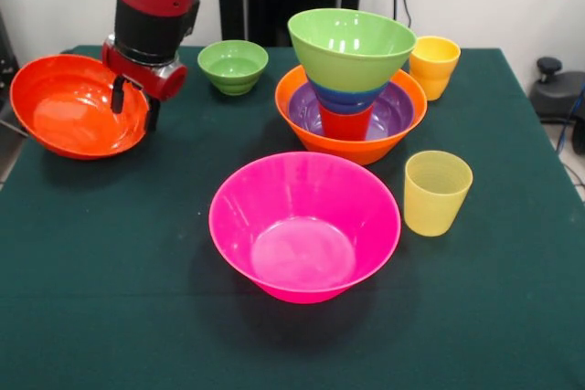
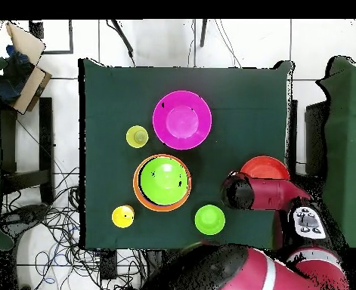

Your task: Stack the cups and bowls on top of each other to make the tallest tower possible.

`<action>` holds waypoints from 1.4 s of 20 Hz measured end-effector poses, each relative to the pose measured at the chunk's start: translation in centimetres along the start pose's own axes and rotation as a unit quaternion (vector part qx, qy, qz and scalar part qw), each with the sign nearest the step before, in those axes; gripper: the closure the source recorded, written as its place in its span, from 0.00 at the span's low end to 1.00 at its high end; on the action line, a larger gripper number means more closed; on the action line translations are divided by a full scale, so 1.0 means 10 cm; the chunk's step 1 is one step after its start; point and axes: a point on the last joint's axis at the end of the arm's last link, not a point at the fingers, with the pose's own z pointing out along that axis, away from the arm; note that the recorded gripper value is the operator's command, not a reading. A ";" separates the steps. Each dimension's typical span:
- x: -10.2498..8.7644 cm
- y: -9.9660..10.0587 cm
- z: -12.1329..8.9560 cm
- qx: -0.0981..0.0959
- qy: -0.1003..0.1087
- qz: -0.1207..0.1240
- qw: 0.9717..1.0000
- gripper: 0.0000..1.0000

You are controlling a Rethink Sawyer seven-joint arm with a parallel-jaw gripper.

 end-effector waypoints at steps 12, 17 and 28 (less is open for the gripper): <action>-0.30 0.02 -0.06 -0.031 -0.026 0.007 0.999 0.00; -0.31 0.12 -0.07 -0.037 -0.028 0.002 0.999 0.00; -0.26 0.17 -0.07 -0.035 -0.018 -0.003 0.999 1.00</action>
